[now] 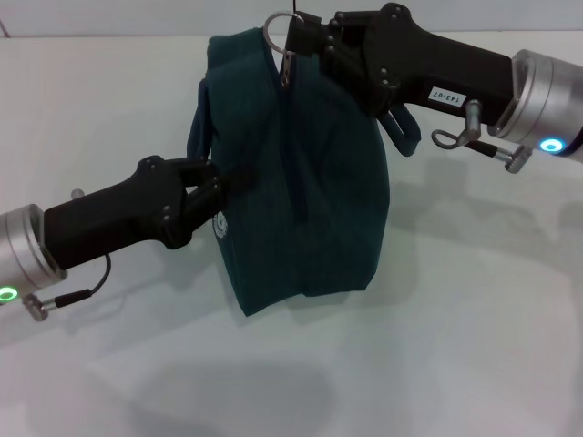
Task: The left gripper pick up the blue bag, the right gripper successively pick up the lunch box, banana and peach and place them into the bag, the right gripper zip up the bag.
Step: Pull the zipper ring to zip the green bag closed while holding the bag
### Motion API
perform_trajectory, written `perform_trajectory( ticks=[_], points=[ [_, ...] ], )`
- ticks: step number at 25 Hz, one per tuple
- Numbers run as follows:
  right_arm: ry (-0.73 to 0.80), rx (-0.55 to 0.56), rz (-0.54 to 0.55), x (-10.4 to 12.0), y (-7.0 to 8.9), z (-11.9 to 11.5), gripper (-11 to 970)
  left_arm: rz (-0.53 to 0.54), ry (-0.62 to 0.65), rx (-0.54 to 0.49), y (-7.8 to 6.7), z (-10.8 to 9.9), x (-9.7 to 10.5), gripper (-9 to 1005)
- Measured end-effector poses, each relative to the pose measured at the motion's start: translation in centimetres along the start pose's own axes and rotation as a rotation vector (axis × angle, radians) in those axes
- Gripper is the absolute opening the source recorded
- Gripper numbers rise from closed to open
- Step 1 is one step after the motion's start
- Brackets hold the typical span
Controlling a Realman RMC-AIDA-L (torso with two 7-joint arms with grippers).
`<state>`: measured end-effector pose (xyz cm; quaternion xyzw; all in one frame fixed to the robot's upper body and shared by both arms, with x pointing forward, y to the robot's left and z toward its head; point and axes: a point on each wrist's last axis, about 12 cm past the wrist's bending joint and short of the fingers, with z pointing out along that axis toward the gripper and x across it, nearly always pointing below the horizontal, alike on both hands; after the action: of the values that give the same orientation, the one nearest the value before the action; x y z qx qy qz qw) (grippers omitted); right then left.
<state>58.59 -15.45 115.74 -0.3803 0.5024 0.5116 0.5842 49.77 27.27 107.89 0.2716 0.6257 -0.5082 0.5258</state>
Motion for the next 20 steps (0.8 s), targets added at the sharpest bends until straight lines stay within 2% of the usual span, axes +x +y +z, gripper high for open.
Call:
perform_trajectory(
  ticks=[7, 20],
  points=[
    [-0.002, 0.004, 0.02, 0.05, 0.0, -0.07, 11, 0.002, 0.007, 0.017, -0.16, 0.12, 0.07, 90],
    [-0.037, 0.0, 0.087, -0.28, 0.13, -0.3, 11, 0.012, 0.037, 0.055, -0.4, 0.45, 0.21, 60]
  ],
)
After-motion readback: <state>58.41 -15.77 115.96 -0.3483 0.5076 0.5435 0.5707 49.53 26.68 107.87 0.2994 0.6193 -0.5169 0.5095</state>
